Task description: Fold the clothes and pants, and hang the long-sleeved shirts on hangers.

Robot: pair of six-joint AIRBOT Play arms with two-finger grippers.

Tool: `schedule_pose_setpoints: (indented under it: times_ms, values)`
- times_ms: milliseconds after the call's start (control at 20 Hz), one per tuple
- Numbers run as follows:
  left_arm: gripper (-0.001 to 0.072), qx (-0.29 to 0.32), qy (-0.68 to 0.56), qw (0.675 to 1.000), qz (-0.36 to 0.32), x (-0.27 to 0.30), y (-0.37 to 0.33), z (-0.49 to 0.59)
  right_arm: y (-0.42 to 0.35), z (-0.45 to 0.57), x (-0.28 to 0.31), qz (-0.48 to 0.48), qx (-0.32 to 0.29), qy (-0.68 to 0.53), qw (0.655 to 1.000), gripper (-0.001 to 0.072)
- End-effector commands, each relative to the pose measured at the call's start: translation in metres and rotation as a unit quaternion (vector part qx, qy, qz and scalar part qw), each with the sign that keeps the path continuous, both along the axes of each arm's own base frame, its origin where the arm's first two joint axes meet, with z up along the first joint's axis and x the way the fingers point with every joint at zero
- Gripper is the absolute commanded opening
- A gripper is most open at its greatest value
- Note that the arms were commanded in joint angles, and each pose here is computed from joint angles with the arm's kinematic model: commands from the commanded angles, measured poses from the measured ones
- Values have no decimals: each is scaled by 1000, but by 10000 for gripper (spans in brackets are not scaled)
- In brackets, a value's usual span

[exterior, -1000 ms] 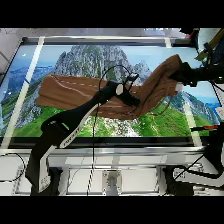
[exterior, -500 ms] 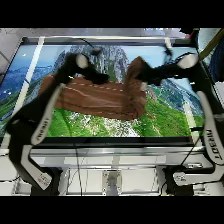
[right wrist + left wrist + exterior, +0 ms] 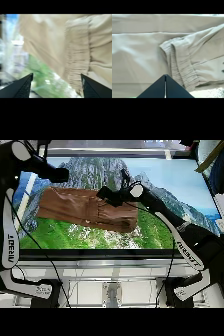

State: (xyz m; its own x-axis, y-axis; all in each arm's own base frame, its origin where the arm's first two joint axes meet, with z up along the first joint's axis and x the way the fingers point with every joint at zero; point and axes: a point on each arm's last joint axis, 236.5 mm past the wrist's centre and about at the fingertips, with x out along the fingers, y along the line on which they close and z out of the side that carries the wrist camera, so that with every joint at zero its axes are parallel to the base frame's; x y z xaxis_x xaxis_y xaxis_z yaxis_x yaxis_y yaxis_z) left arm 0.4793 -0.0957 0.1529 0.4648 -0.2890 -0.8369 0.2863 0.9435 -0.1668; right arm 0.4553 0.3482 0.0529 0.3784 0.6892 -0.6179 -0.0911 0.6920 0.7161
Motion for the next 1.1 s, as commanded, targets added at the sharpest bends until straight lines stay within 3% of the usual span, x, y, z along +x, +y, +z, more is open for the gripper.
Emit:
schedule_pose_setpoints:
  times_ms: [0, 100, 200, 250, 400, 450, 650, 750, 1050]
  values:
    - [11, 4, 2, 1000, 6, -4, 11, 2, -89, -19, -15, 35, -157, 19, 987, 642]
    - [11, 4, 5, 1000, 5, -4, 11, 0, -187, -26, -27, 11, -269, 73, 960, 652]
    - [11, 4, 6, 1000, 6, -4, 11, -2, -247, -39, -44, -9, -292, 143, 946, 652]
    - [12, 3, 7, 1000, 5, -4, 10, -2, -255, -49, -47, -21, -260, 169, 950, 651]
    - [11, -7, 9, 1000, 2, -4, 6, -3, -239, -79, -33, -36, -80, 197, 977, 655]
    - [11, -8, 11, 1000, 1, -5, 5, -3, -242, -93, -26, -57, -42, 210, 975, 687]
    - [11, -8, 13, 1000, 0, -6, 5, -3, -237, -138, -12, -67, 58, 248, 965, 688]
    - [11, -8, 13, 1000, 0, -6, 5, -3, -224, -149, 1, -78, 86, 241, 964, 688]
    - [11, -6, 11, 1000, -3, -6, 5, -3, -184, -157, 15, -78, 78, 210, 972, 671]
